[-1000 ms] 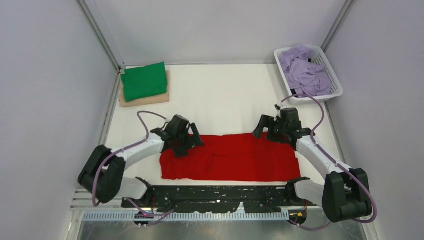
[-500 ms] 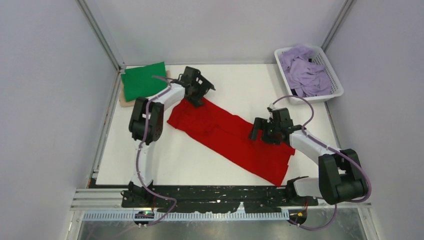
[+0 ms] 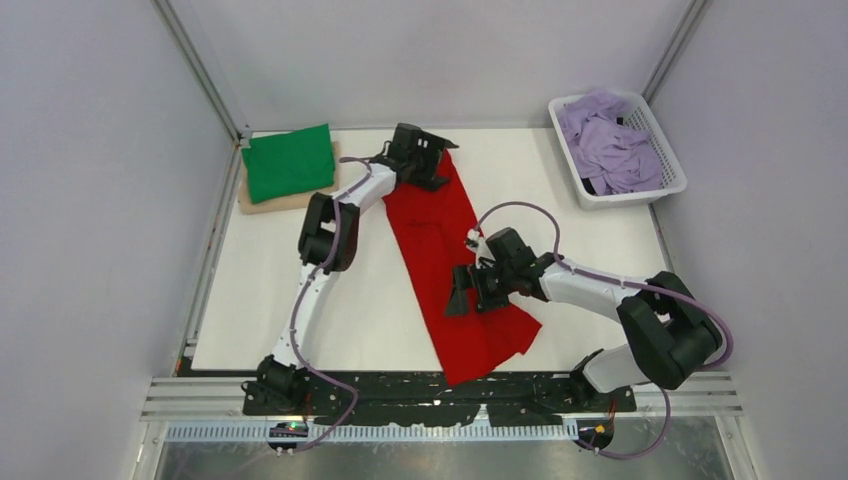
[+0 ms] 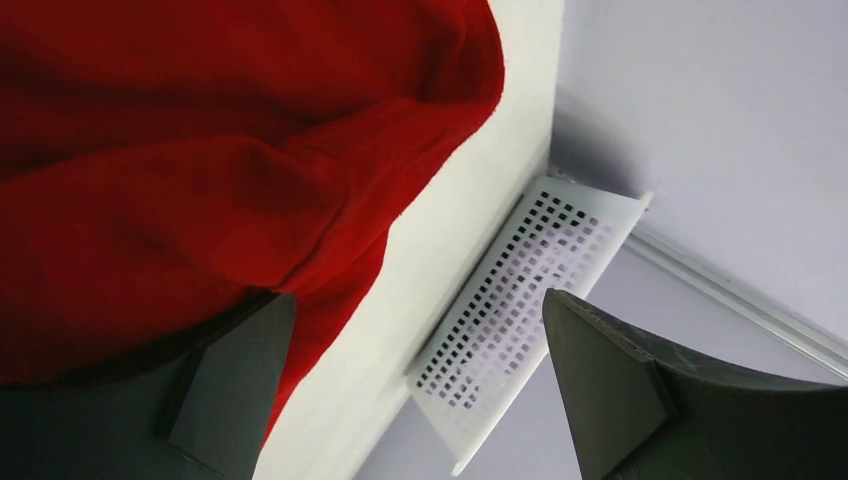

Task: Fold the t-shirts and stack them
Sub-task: Rotate the tshirt 80 degrees, then grab the bottom of the folded rectangular tshirt with both arms

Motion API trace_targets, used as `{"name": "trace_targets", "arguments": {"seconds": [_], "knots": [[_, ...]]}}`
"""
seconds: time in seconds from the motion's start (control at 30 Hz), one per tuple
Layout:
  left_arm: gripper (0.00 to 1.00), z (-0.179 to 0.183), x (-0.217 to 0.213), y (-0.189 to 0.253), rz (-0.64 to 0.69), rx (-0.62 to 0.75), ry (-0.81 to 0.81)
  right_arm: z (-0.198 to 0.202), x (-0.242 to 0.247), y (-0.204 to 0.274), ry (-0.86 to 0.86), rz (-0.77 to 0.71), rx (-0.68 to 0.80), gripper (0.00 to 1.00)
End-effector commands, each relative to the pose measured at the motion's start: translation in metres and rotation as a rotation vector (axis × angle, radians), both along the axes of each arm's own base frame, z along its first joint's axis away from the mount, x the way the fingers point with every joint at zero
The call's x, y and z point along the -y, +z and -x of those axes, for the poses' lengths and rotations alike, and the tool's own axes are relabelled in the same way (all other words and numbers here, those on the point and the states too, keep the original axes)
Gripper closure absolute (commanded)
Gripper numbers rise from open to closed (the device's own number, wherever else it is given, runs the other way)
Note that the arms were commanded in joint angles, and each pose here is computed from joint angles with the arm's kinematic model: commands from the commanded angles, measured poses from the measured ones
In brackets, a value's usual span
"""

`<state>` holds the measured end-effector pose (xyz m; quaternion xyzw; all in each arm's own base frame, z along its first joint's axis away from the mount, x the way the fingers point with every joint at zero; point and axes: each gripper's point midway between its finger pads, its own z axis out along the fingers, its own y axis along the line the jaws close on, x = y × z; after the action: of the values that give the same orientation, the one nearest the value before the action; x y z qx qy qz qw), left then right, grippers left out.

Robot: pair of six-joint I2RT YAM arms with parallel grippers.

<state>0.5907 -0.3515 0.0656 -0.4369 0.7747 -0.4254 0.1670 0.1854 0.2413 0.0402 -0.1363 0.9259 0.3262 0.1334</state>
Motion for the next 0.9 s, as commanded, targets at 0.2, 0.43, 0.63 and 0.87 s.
{"name": "trace_targets", "arguments": {"seconds": [0.2, 0.43, 0.63, 0.87], "knots": [[0.00, -0.051, 0.035, 0.007, 0.146, 0.145, 0.166, 0.040, -0.052, 0.032, 0.304, -0.155, -0.011, 0.05], [0.00, -0.077, 0.014, 0.021, 0.094, 0.281, 0.243, 0.030, -0.054, 0.045, 0.301, -0.165, 0.077, 0.05], [0.00, -0.098, -0.015, 0.069, -0.010, 0.447, 0.273, -0.002, -0.012, 0.054, 0.117, 0.045, 0.265, 0.05], [0.00, -0.052, 0.001, 0.201, -0.099, 0.731, -0.018, -0.032, 0.044, 0.088, -0.274, 0.041, 0.398, 0.05]]}}
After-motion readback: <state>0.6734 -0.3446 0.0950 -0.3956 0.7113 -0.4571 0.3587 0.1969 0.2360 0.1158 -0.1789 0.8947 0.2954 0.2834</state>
